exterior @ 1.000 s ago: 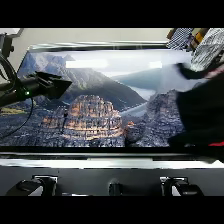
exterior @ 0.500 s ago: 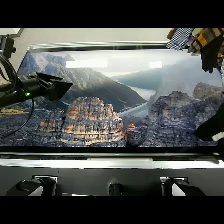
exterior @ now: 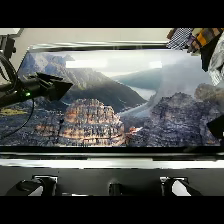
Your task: Fold the clothes and pants, and hang the long-sleeved shirts on hangers.
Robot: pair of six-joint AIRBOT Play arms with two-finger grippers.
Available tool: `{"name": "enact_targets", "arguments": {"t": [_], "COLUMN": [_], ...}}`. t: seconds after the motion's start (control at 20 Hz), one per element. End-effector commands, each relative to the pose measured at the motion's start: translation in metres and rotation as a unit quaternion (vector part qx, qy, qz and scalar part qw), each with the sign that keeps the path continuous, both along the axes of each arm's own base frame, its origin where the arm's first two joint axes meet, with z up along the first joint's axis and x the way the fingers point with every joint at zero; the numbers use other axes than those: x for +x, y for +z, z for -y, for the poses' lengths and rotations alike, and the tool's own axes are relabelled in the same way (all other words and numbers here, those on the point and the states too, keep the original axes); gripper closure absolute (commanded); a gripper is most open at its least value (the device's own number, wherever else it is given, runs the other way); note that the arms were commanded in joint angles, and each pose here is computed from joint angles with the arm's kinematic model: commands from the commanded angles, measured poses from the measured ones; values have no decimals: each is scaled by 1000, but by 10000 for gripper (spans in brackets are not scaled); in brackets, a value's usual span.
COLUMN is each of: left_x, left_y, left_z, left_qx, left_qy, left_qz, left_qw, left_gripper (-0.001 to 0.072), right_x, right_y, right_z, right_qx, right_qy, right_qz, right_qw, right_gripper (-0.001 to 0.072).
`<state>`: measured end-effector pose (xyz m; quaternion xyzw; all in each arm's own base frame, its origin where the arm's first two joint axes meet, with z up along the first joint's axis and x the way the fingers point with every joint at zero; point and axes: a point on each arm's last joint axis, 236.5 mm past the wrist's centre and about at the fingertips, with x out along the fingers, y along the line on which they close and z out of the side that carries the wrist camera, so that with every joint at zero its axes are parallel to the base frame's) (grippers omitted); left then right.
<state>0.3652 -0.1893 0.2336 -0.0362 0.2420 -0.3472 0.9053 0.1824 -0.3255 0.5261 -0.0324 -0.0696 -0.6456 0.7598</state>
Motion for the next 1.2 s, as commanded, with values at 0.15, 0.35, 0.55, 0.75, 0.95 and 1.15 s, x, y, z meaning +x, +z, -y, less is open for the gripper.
{"name": "enact_targets", "arguments": {"t": [0.15, 0.35, 0.55, 0.75, 0.95, 1.15], "left_x": [0, 0, 1, 3, 8, 0], "left_y": [0, 0, 0, -5, -17, -26], "left_z": [0, 0, -2, -9, -24, -24], "left_qx": [0, 0, -6, -40, -44, -28], "left_qy": [0, 0, 10, 55, 106, 97], "left_qz": [0, 1, -9, -60, -97, -115], "left_qw": [1000, 1000, 1000, 996, 989, 988], "left_gripper": [90, 92, 91, 91, 93, 111], "right_x": [-22, -7, -38, -85, -1, 148], "right_y": [-16, -27, -7, 73, 95, 20], "right_z": [39, 37, 6, -67, -127, -206], "right_qx": [34, 62, 52, -66, -36, 130], "right_qy": [-6, 30, 30, 86, 338, 595], "right_qz": [53, 55, 77, 173, 264, 149], "right_qw": [998, 996, 995, 979, 903, 779], "right_gripper": [678, 590, 150, 153, 183, 220]}}
